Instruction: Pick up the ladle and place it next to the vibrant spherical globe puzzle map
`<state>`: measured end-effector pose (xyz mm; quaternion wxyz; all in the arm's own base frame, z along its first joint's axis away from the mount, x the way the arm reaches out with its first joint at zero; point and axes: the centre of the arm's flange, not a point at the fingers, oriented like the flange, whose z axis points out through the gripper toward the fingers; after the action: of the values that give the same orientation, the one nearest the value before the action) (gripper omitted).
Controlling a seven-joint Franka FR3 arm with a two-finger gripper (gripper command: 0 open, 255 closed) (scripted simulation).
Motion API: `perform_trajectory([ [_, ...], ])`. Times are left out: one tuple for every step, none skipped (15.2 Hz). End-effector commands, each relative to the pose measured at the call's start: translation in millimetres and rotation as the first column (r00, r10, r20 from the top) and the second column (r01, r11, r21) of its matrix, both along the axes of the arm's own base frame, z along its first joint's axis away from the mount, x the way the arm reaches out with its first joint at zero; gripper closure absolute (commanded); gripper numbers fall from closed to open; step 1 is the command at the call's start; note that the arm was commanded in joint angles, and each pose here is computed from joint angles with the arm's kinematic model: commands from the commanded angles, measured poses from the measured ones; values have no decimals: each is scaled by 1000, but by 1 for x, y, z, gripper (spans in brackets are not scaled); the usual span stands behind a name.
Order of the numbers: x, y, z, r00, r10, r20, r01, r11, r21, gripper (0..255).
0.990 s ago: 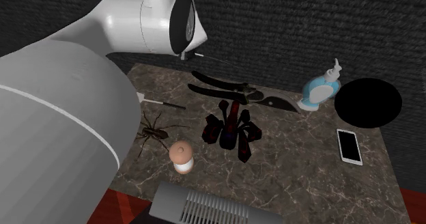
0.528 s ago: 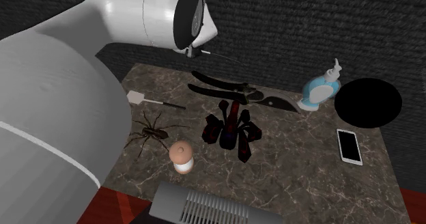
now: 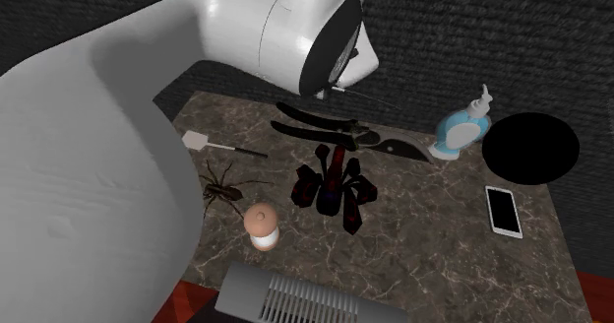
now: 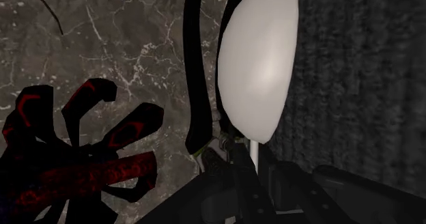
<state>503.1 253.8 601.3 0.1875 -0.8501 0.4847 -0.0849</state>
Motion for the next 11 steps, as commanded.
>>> perform_trajectory([
  [10,-26,-1,1000,2,0,-2,1000,1,255],
  [14,-38,-1,1000,2,0,-2,1000,1,255],
  [18,-51,-1,1000,2,0,-2,1000,1,255],
  [22,-63,-1,1000,2,0,-2,1000,1,255],
  [26,-76,-1,1000,2,0,-2,1000,1,255],
  [30,-88,-1,1000,2,0,-2,1000,1,255],
  [34,-101,-1,1000,2,0,-2,1000,1,255],
  [39,-113,-1,1000,2,0,-2,1000,1,255],
  [43,-126,-1,1000,2,0,-2,1000,1,255],
  [47,-139,-1,1000,2,0,-2,1000,1,255],
  [51,-151,-1,1000,2,0,-2,1000,1,255],
])
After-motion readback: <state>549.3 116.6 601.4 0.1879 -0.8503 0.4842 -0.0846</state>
